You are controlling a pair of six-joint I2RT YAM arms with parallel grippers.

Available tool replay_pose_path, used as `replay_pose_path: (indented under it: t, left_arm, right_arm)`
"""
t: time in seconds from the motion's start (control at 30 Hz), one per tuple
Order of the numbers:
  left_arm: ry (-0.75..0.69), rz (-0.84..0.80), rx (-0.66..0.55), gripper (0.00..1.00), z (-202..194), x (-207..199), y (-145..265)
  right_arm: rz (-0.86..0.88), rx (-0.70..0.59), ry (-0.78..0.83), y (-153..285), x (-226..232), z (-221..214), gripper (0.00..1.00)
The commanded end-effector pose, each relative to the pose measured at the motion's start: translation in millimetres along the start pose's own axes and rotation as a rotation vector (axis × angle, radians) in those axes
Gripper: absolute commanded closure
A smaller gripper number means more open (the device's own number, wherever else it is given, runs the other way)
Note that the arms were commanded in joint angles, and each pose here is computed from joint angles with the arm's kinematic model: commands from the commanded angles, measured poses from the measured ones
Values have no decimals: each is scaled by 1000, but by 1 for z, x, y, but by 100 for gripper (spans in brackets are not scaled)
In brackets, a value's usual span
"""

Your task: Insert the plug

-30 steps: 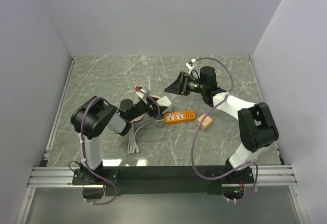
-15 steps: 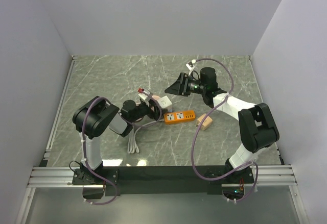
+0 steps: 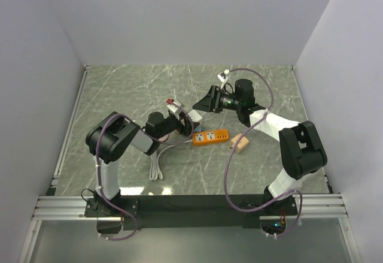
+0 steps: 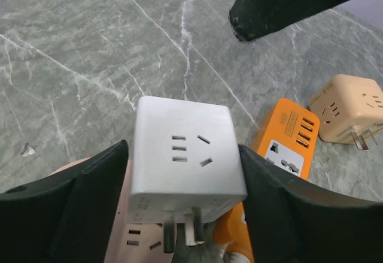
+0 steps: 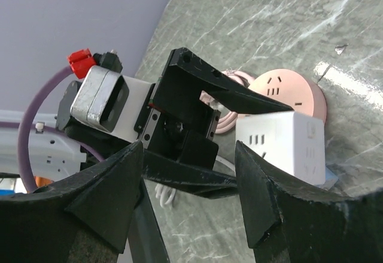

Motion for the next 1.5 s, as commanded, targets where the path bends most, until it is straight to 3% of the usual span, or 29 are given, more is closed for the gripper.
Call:
replay_pose_path:
  t: [0.0,0.03,0.07,0.13,0.17,0.23,0.27,0.47,0.77,1.1,1.47]
  left_arm:
    - [-28,-15,22,24,2,0,-11]
    - [-30,-17,38,29,-1,-1,-11]
    - [-30,-22,44,43,-1,-1,-12]
    - [-30,-32,62,60,-5,-3,-11]
    - [-28,-33,71,79,-8,-3,-9]
    - [-28,-38,52,96,-7,-5,-6]
    - [-24,-42,39,100,-4,-8,-1]
    - [-50,-135,-99,100,43,-40,29]
    - [-86,-223,-305,100,96,-75,71]
    - [-96,-279,-347,100,110,-89,76]
    - [-113,-287,-376,100,118,-94,80]
  right_arm:
    - [50,-43,89,8,19,12,31]
    - [44,-44,87,9,18,12,31]
    - [37,-44,83,10,18,11,31]
    - [31,-48,88,12,18,12,31]
    - [29,-55,90,15,20,12,31]
    - [24,-69,98,20,21,14,31]
    - [11,-80,110,25,23,16,31]
    - [-79,-114,118,46,20,19,23]
    - [19,-69,48,40,22,5,17]
    - [181,14,12,16,36,-9,16]
    - [199,105,9,-6,40,-25,16]
Point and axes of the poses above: each gripper's point midway between its finger pads, its own y axis back along the fingers, its own x axis along the line the jaws close on, z = x × y, the point moved 5 cm from there along y, back along the fingers, and after that the axes turned 3 degrees about y, right-handed, at the moved point
